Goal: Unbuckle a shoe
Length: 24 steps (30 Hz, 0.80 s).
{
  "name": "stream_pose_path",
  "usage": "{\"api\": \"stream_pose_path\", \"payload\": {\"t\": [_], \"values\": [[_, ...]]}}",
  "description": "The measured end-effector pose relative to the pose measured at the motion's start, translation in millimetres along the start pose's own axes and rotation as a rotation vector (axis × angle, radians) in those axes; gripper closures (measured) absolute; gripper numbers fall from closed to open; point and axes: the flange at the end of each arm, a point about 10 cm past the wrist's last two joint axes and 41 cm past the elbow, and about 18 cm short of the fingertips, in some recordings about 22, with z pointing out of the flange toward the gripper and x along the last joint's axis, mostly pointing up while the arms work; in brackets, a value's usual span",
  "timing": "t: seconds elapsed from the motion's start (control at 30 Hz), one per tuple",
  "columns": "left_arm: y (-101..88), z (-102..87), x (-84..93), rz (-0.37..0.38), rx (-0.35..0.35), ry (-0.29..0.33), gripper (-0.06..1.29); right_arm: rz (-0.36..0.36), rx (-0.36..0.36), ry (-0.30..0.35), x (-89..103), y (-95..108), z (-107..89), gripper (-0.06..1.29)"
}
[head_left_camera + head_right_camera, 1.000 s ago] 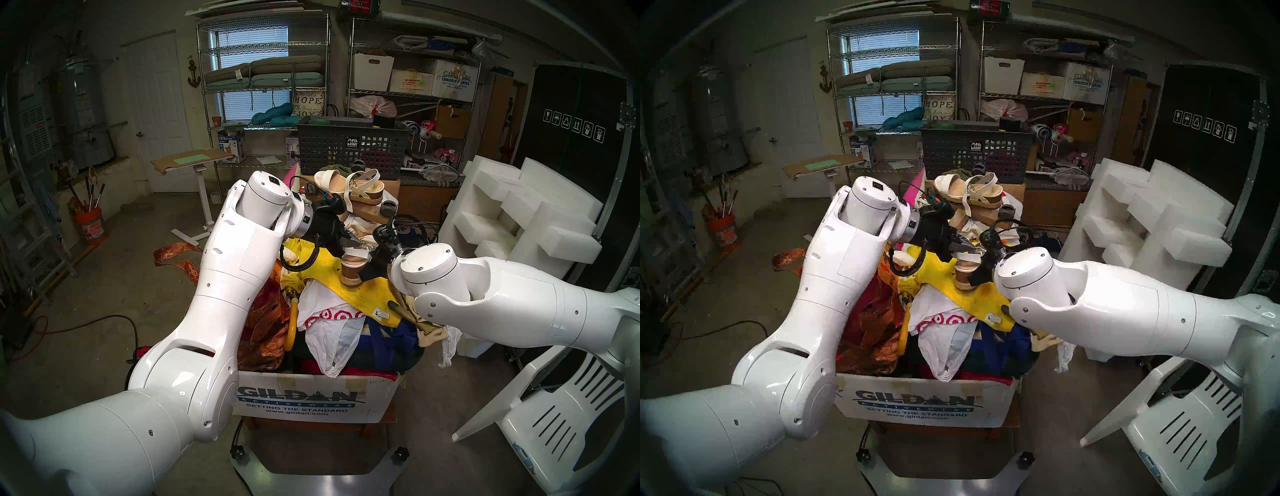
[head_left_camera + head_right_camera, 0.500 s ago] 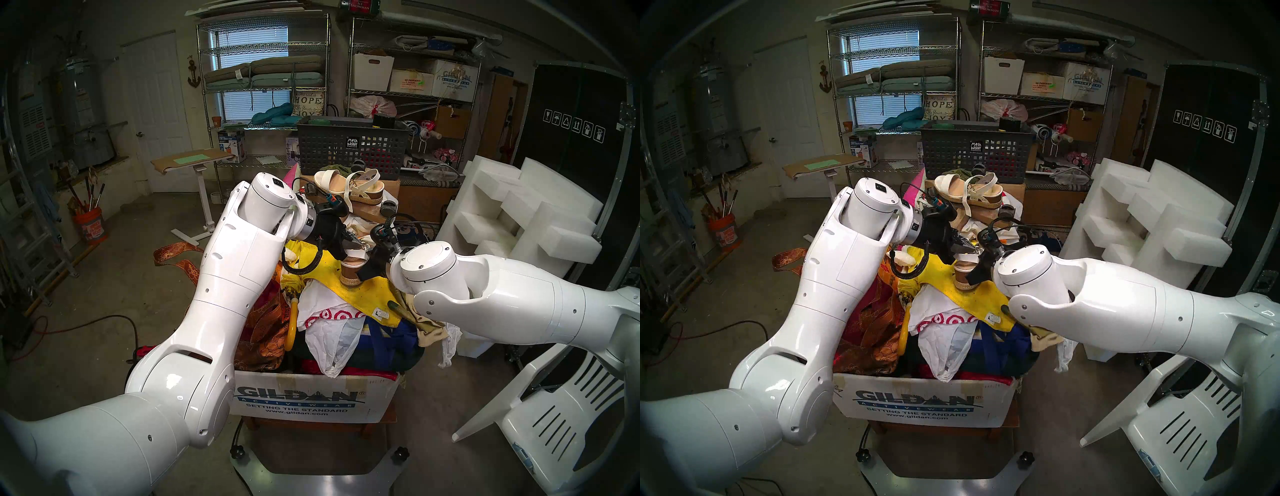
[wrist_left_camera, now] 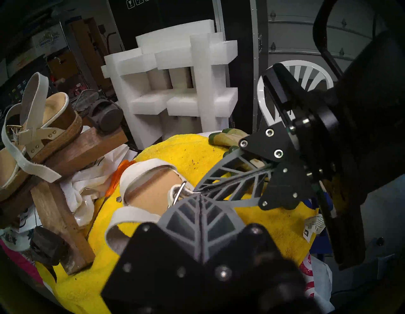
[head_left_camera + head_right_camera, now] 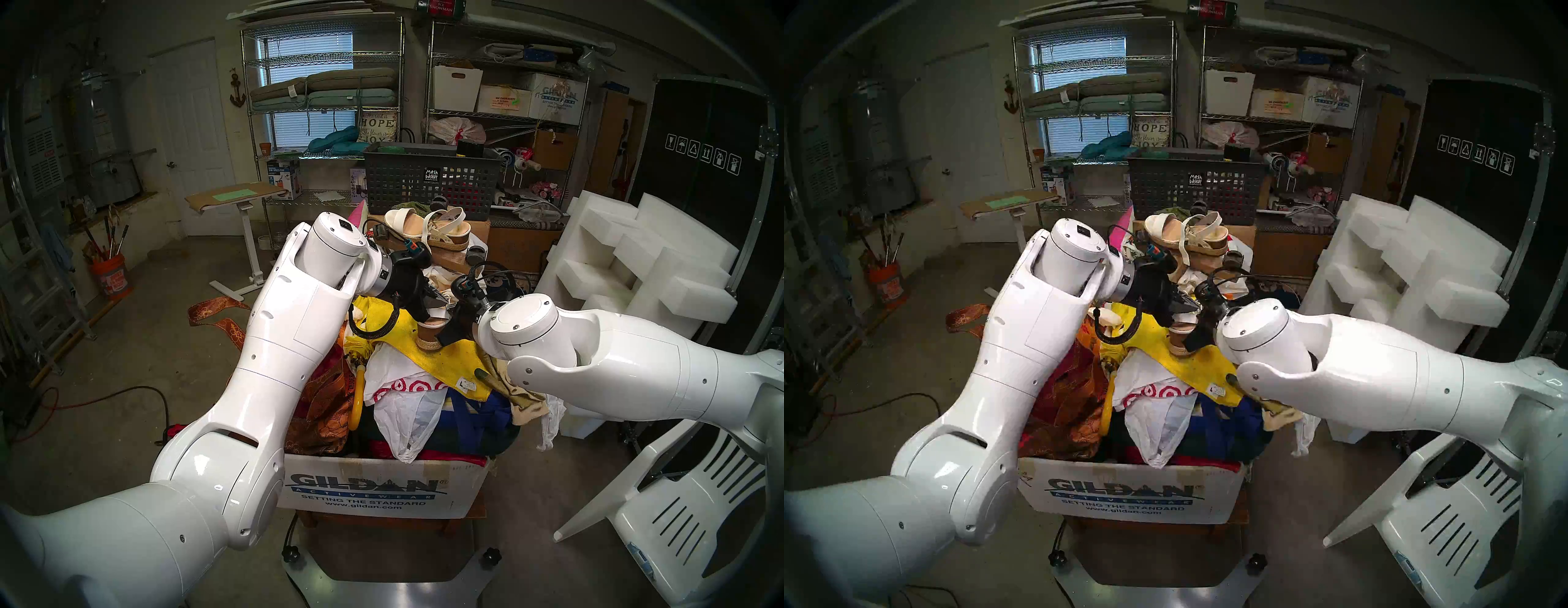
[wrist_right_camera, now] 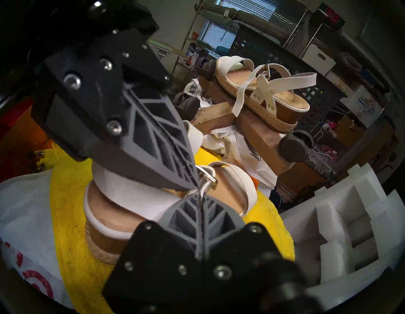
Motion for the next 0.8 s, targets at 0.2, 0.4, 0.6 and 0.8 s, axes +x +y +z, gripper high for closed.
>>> {"api": "stream_pose_path", "payload": {"t": [0.2,0.4,0.6,0.8], "values": [[-0.9,-1.4,-5.2,-0.003,-0.006,-0.006,1.26,-0.005,-0.016,0.0,0.9,2.0,-1.7,1.25],[-2.3,-2.7,-7.2,0.003,-0.01,-0.001,1.26,-0.003,-0.02,0.001,0.7,3.3,-2.1,1.25],[-10.9,0.2,-11.1,-0.02,-0.005,0.015,1.26,-0.002,-0.02,0.001,0.3,2.8,-3.3,1.25],[-14.8,1.3,-7.8,-0.021,0.0,0.03,1.26,-0.002,-0.019,0.001,-0.2,2.3,-4.5,1.25]]}}
